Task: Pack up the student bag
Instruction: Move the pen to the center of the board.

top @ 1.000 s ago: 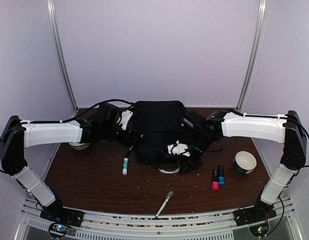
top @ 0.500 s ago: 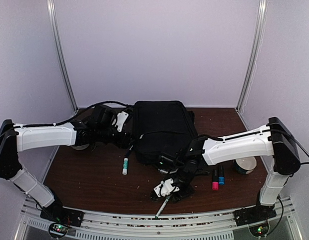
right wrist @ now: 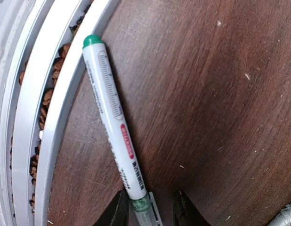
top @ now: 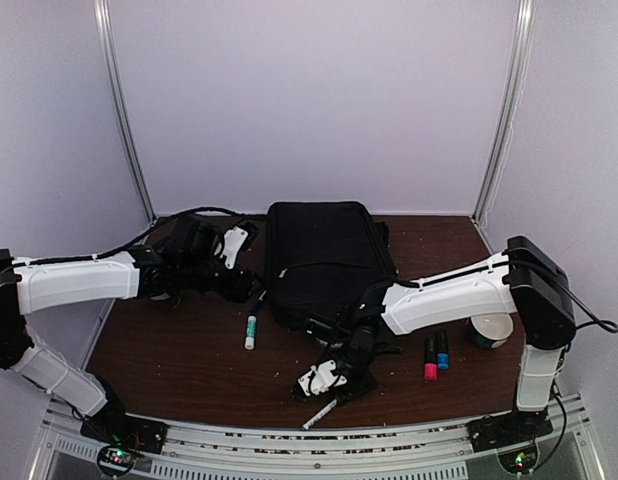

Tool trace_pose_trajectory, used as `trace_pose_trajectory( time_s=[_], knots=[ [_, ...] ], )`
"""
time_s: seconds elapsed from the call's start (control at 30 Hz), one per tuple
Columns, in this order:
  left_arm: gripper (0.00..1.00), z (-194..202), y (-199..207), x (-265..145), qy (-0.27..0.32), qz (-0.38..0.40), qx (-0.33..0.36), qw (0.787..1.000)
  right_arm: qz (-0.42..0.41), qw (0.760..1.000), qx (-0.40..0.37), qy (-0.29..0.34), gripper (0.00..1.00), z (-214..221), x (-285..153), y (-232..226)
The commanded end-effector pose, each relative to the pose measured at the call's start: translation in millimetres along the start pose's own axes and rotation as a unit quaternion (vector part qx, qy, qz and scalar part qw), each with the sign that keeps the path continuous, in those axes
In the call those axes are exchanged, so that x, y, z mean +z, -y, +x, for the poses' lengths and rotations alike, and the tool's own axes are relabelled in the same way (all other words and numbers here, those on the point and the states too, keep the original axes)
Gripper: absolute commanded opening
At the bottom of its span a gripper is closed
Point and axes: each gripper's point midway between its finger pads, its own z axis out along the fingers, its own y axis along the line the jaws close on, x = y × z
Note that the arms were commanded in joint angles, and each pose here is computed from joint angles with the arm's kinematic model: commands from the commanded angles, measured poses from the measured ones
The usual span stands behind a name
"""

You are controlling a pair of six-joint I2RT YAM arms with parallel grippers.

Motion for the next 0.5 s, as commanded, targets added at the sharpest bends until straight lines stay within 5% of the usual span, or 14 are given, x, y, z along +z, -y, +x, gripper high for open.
trace_pose_trajectory(
  time_s=[0.0,0.17,0.47],
  knots=[
    [0.61,-8,-1,-6,0.025,-0.004,-0.001,1.000,0.010,1.000,0.008,-0.026,0.32,6,8,7],
    [0.61,-7,-1,-8,0.028,-0.006,-0.004,1.000,0.011,0.999,0.012,-0.045,0.15,17,7,5],
    [0.61,-13,0,-7,0.035,-0.002,0.006,0.999,0.013,0.995,0.097,-0.024,0.07,34,-13,9]
  ],
)
